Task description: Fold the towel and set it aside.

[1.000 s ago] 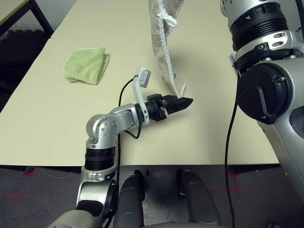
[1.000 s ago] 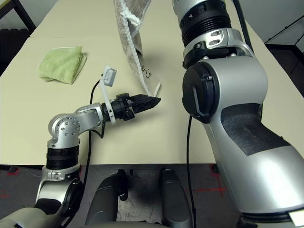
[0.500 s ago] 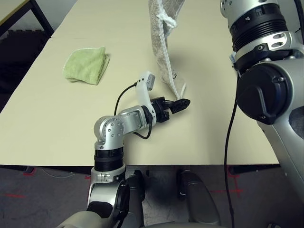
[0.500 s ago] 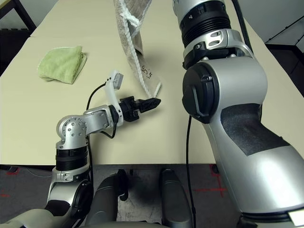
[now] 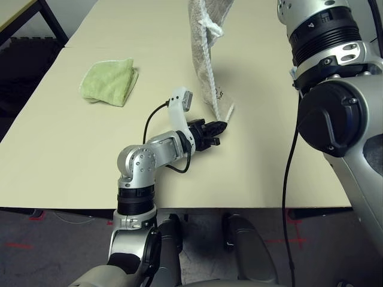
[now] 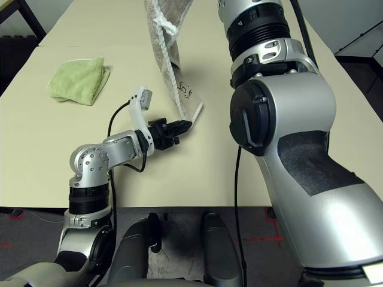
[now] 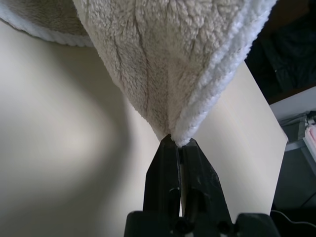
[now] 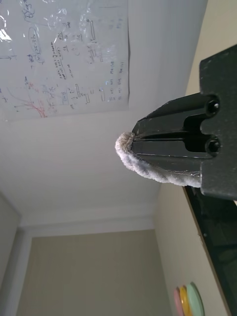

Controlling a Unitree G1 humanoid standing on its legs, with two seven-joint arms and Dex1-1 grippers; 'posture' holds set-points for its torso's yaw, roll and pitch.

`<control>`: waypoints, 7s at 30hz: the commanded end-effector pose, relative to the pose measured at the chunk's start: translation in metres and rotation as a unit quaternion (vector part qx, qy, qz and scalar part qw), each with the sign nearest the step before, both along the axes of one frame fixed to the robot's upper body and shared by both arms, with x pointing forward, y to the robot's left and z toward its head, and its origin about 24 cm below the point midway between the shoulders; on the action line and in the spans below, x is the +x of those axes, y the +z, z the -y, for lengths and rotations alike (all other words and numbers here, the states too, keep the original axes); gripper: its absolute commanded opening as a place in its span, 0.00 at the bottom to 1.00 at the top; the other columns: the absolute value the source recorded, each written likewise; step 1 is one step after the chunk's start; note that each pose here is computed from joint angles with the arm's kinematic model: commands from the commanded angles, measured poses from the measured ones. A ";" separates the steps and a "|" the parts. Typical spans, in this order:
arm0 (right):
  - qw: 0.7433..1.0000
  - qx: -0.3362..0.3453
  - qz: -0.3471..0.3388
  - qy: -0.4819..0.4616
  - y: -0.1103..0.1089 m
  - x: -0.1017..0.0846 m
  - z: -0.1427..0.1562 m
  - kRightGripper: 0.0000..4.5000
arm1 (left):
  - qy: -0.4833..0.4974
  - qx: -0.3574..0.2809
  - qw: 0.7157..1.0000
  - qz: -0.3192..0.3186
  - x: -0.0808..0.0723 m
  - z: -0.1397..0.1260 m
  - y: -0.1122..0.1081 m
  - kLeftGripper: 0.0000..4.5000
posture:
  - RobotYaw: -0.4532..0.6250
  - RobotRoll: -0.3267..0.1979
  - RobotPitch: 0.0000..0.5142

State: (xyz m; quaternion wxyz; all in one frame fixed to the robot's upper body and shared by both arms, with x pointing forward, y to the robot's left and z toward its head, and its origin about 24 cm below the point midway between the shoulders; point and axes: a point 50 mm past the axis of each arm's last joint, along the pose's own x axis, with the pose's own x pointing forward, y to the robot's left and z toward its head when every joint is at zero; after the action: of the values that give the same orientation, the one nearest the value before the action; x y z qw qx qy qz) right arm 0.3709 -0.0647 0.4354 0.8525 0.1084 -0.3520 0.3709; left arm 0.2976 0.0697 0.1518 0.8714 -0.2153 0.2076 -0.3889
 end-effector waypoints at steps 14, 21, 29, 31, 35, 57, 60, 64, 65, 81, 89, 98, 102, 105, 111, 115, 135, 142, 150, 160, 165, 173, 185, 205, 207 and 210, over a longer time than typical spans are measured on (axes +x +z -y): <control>0.994 -0.060 -0.056 -0.066 -0.075 0.008 0.148 0.00 | 0.219 0.220 0.928 0.207 0.027 -0.164 0.076 0.00 | 0.35 0.62 0.40; 0.964 -0.201 -0.165 0.048 -0.130 -0.024 0.179 0.00 | 0.244 0.238 0.900 0.270 0.045 -0.183 0.114 0.00 | 0.34 0.62 0.41; 0.875 -0.384 -0.286 0.077 -0.162 -0.048 0.208 0.00 | -0.008 0.211 0.959 0.190 0.020 -0.165 0.104 0.00 | 0.33 0.62 0.40; 0.823 -0.469 -0.317 0.052 -0.177 -0.051 0.222 0.00 | -0.057 0.222 0.961 0.157 0.010 -0.168 0.095 0.00 | 0.34 0.62 0.41; 0.765 -0.549 -0.335 0.034 -0.192 -0.050 0.235 0.00 | -0.092 0.266 0.951 0.129 0.003 -0.180 0.083 0.00 | 0.34 0.62 0.42; 0.830 -0.274 0.046 -0.483 -0.099 0.014 0.199 0.00 | 0.338 0.270 0.727 0.533 0.070 -0.208 0.178 0.00 | 0.34 0.62 0.45; 0.851 -0.270 0.062 -0.447 -0.104 0.012 0.195 0.00 | 0.297 0.262 0.707 0.586 0.064 -0.201 0.174 0.00 | 0.34 0.62 0.45; 0.857 -0.352 -0.007 -0.376 -0.133 0.016 0.202 0.00 | 0.136 0.317 0.784 0.517 0.064 -0.198 0.134 0.00 | 0.34 0.62 0.45; 0.856 -0.370 -0.026 -0.360 -0.140 0.016 0.204 0.00 | 0.095 0.335 0.808 0.475 0.063 -0.200 0.122 0.00 | 0.34 0.62 0.45; 0.743 -0.627 -0.234 0.008 -0.216 -0.014 0.220 0.00 | -0.205 0.408 0.881 0.126 0.011 -0.223 0.060 0.00 | 0.34 0.62 0.44; 0.634 -0.714 -0.286 0.080 -0.223 -0.026 0.229 0.00 | -0.299 0.410 0.862 0.023 -0.008 -0.226 0.055 0.00 | 0.33 0.62 0.44; 0.551 -0.779 -0.290 0.074 -0.217 -0.031 0.238 0.00 | -0.353 0.388 0.852 0.000 -0.017 -0.212 0.060 0.00 | 0.33 0.62 0.44; 0.538 -0.785 -0.298 0.076 -0.218 -0.033 0.242 0.00 | -0.357 0.378 0.854 0.016 -0.006 -0.201 0.065 0.00 | 0.33 0.62 0.44; 0.547 -0.782 -0.291 0.074 -0.217 -0.033 0.241 0.00 | -0.350 0.388 0.852 0.026 0.006 -0.197 0.068 0.00 | 0.33 0.62 0.43; 0.606 -0.756 -0.247 -0.004 -0.210 -0.022 0.236 0.00 | -0.342 0.411 0.844 0.049 0.023 -0.192 0.078 0.00 | 0.32 0.62 0.43; 0.643 -0.726 -0.239 -0.044 -0.209 -0.020 0.240 0.00 | -0.331 0.417 0.842 0.087 0.037 -0.188 0.084 0.00 | 0.32 0.62 0.42; 0.682 -0.687 -0.243 -0.059 -0.216 -0.022 0.246 0.00 | -0.309 0.414 0.849 0.107 0.049 -0.187 0.082 0.00 | 0.32 0.62 0.41; 0.806 -0.536 -0.195 -0.160 -0.191 0.003 0.223 0.00 | -0.163 0.403 0.886 0.164 0.064 -0.200 0.099 0.00 | 0.32 0.62 0.41; 0.906 -0.190 -0.067 -0.371 -0.116 0.021 0.204 0.00 | 0.367 0.257 0.753 0.481 0.084 -0.214 0.196 0.00 | 0.33 0.62 0.43; 0.910 -0.320 -0.049 -0.260 -0.146 0.016 0.195 0.00 | 0.184 0.352 0.777 0.488 0.078 -0.216 0.156 0.00 | 0.33 0.62 0.43; 0.842 -0.502 -0.116 -0.163 -0.185 0.011 0.197 0.00 | -0.065 0.451 0.841 0.291 0.061 -0.232 0.089 0.00 | 0.34 0.62 0.44; 0.722 -0.678 -0.128 -0.057 -0.205 -0.003 0.203 0.00 | -0.182 0.518 0.824 0.139 0.037 -0.251 0.073 0.00 | 0.33 0.62 0.44; 0.690 -0.714 -0.117 0.021 -0.215 -0.012 0.200 0.00 | -0.273 0.479 0.831 0.078 0.019 -0.244 0.064 0.00 | 0.32 0.62 0.44; 0.666 -0.739 -0.102 0.007 -0.209 -0.013 0.203 0.00 | -0.323 0.458 0.828 0.015 -0.007 -0.218 0.079 0.00 | 0.33 0.62 0.43; 0.673 -0.733 -0.099 -0.006 -0.206 -0.013 0.206 0.00 | -0.326 0.467 0.822 0.017 -0.005 -0.218 0.080 0.00 | 0.32 0.62 0.42; 0.679 -0.728 -0.095 -0.019 -0.202 -0.015 0.211 0.00 | -0.332 0.469 0.819 0.016 -0.002 -0.215 0.080 0.00 | 0.32 0.62 0.41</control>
State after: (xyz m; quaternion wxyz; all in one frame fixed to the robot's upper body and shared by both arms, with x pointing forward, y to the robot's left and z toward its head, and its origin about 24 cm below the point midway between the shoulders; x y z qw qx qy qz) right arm 0.3598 -0.2646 0.2277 0.6860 -0.5190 0.1148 0.4969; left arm 0.2957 0.2830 0.2362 0.6970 0.3070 0.3946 -0.5141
